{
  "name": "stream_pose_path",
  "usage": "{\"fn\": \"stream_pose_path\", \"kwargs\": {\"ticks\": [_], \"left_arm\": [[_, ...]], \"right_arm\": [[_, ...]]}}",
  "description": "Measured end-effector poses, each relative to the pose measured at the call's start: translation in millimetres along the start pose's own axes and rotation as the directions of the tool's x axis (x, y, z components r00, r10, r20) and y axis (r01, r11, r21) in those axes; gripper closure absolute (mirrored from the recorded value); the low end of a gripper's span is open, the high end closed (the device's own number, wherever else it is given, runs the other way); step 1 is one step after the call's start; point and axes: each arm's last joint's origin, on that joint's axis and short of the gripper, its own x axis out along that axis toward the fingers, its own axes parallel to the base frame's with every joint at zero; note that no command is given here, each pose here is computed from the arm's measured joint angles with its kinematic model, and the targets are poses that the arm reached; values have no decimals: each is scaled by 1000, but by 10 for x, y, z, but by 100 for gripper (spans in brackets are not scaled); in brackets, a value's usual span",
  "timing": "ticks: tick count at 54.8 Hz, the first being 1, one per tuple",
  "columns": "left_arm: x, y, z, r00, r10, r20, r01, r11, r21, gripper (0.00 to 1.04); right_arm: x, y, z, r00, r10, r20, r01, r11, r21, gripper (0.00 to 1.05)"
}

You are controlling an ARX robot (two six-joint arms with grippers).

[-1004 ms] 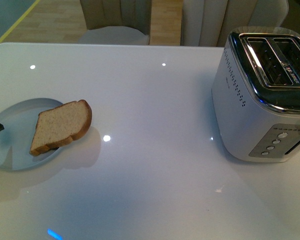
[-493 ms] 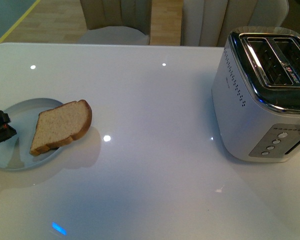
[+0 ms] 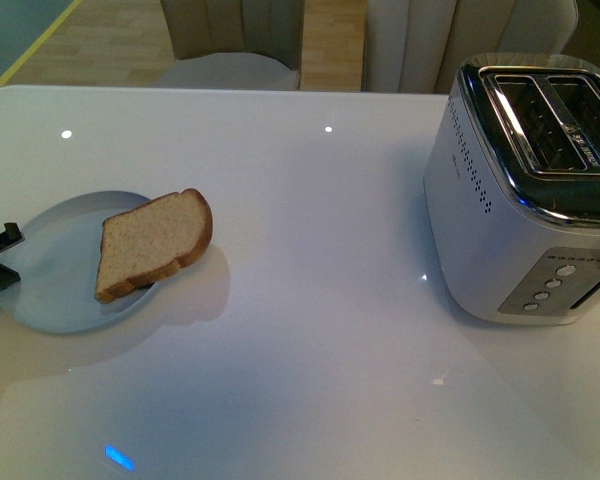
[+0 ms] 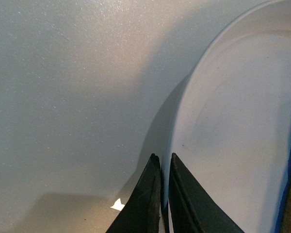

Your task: Left arm holds plate, right arm toasts bread

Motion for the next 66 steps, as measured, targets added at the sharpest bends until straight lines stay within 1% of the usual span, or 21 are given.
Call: {"fn": "stream_pose_path", "kwargs": {"ticks": [7,14,20,25,34,40,48,56,66], "left_arm": [[-45,12,-34,1000,-28,-10,27,996,-90,102],[-120,20,-41,999,-47,-10,45,989,-139,102],[-247,22,12,998,-56,16,58,983,-175,102],[-396,14,76,997,-67,44,75,978,-194,102],[-826,-93,210,988,-121,94,139,965,-223,102],[-1169,-258,300,980,-160,117,181,962,-206,102],[-1470,-472,370,972,-197,127,218,959,-182,102],[-1777,-813,377,966,-239,97,251,958,-141,102],[-2004,-1274,385,952,-295,78,300,953,-51,102]], "right_arm": [[0,0,0,1000,0,0,0,1000,0,9],[0,0,0,1000,0,0,0,1000,0,9],[0,0,0,1000,0,0,0,1000,0,9],[0,0,0,1000,0,0,0,1000,0,9],[0,0,0,1000,0,0,0,1000,0,9],[0,0,0,1000,0,0,0,1000,0,9],[0,0,0,1000,0,0,0,1000,0,9],[0,0,0,1000,0,0,0,1000,0,9],[0,0,0,1000,0,0,0,1000,0,9]]}}
